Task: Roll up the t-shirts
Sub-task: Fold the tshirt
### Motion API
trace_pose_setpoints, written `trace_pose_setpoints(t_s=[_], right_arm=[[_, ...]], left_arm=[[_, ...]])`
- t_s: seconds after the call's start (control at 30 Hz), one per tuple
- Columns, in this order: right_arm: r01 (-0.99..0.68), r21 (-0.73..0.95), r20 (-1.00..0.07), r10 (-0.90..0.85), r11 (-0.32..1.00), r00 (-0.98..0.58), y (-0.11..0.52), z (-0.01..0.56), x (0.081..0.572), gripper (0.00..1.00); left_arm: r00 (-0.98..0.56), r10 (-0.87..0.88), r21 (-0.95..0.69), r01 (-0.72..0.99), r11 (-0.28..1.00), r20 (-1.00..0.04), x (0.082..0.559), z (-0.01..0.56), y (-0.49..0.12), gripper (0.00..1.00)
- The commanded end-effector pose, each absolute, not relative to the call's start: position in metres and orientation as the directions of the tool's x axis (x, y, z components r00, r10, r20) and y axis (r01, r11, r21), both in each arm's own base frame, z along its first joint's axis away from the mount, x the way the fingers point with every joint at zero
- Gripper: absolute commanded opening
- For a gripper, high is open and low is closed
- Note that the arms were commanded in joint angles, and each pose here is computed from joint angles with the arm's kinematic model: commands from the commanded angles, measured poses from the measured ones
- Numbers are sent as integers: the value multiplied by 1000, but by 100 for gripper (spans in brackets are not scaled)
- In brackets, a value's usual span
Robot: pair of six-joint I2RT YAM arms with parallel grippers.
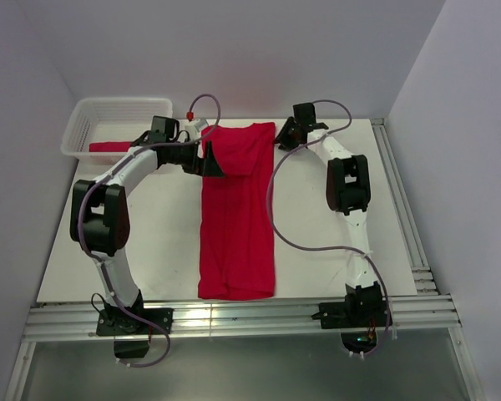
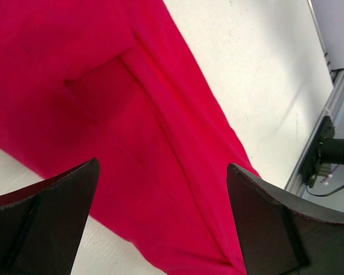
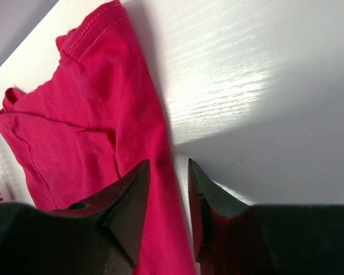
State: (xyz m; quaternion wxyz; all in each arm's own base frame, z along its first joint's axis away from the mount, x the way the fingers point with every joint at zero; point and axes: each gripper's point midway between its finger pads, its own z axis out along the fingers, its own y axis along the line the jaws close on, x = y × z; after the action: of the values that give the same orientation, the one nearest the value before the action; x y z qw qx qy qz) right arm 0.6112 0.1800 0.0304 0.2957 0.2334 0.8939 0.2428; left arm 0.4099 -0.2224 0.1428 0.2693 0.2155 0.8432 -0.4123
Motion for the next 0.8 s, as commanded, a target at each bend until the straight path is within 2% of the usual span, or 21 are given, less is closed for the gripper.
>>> trace_pose_setpoints(t_s=[0.0, 0.1, 0.17, 0.33, 0.43, 0.53, 0.57, 0.63, 0.77], right_arm=[[209, 564, -469, 518, 799, -715, 173, 76, 607, 43], [164, 559, -511, 493, 813, -704, 169, 111, 593, 44], [130, 549, -539, 469, 825, -700, 168, 128, 581, 44], [62, 525, -593, 418, 849, -688, 164, 165, 505, 44], [43, 489, -611, 377, 871, -696, 168, 170, 448, 44], [25, 438, -620, 323, 899, -715, 179, 162, 389, 43], [14, 439, -639, 323, 898, -698, 182, 173, 372, 43], [-10, 411, -617, 270, 911, -739, 196, 150, 330, 43], [-8, 447, -569, 277, 895, -774, 203, 125, 255, 43]], left_arm=[[-671, 139, -490, 653, 578, -729, 412, 180, -213, 100], [-630, 132, -437, 659, 612, -766, 407, 197, -203, 99], [-591, 122, -365, 633, 683, -798, 403, 208, -185, 100], [-462, 102, -196, 554, 809, -881, 391, 241, -136, 100], [-479, 100, -166, 483, 860, -872, 378, 233, -110, 100], [-527, 174, -176, 549, 817, -832, 350, 223, -107, 97], [-505, 224, -163, 611, 775, -833, 339, 221, -111, 98], [-458, 288, -131, 689, 713, -841, 311, 219, -114, 100], [-337, 427, -15, 799, 601, -839, 258, 203, -112, 99]])
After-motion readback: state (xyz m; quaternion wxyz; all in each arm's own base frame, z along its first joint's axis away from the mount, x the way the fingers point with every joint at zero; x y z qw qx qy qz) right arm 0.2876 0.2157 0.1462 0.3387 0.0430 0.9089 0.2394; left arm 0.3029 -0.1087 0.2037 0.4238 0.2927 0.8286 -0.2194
